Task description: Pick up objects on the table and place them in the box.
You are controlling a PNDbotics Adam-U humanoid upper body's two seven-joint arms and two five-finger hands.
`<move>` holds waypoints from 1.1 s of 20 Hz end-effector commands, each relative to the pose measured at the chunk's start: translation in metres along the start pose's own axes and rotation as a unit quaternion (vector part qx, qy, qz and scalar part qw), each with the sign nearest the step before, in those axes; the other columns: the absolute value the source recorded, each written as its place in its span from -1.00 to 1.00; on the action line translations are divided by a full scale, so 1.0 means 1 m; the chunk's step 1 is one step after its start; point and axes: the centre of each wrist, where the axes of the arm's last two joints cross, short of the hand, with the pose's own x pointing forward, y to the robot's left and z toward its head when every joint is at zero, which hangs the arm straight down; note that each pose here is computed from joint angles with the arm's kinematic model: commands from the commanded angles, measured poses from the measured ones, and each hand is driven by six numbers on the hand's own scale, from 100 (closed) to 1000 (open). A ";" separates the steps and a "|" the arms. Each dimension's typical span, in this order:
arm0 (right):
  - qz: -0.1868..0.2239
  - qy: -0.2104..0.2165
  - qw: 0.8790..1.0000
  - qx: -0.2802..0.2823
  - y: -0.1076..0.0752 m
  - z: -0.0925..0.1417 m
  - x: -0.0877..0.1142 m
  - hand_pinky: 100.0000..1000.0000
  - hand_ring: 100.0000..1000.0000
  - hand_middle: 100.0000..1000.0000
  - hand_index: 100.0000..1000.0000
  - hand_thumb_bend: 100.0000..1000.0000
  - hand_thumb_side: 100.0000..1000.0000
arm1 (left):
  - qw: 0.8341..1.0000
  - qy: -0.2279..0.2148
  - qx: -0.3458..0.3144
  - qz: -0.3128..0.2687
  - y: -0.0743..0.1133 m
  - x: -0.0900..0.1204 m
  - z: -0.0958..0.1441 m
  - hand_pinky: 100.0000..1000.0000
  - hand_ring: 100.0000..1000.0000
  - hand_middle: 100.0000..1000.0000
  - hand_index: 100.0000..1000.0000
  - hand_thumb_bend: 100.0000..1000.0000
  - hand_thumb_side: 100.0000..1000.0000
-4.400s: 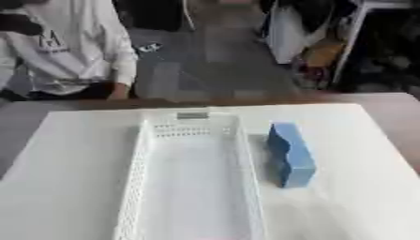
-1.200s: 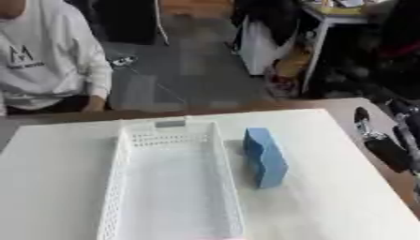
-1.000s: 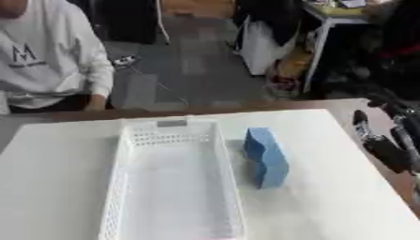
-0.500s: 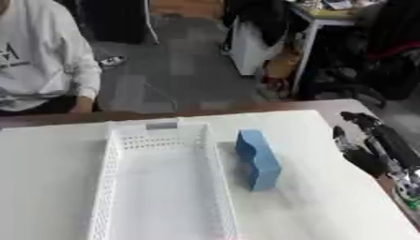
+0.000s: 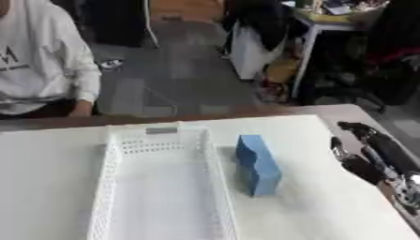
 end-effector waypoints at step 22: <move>0.058 -0.059 0.996 -0.042 -0.029 -0.013 0.001 0.71 0.84 0.72 0.90 -0.89 1.00 | 0.997 -0.068 0.022 0.035 -0.006 0.014 -0.037 0.59 0.29 0.51 0.67 0.52 1.00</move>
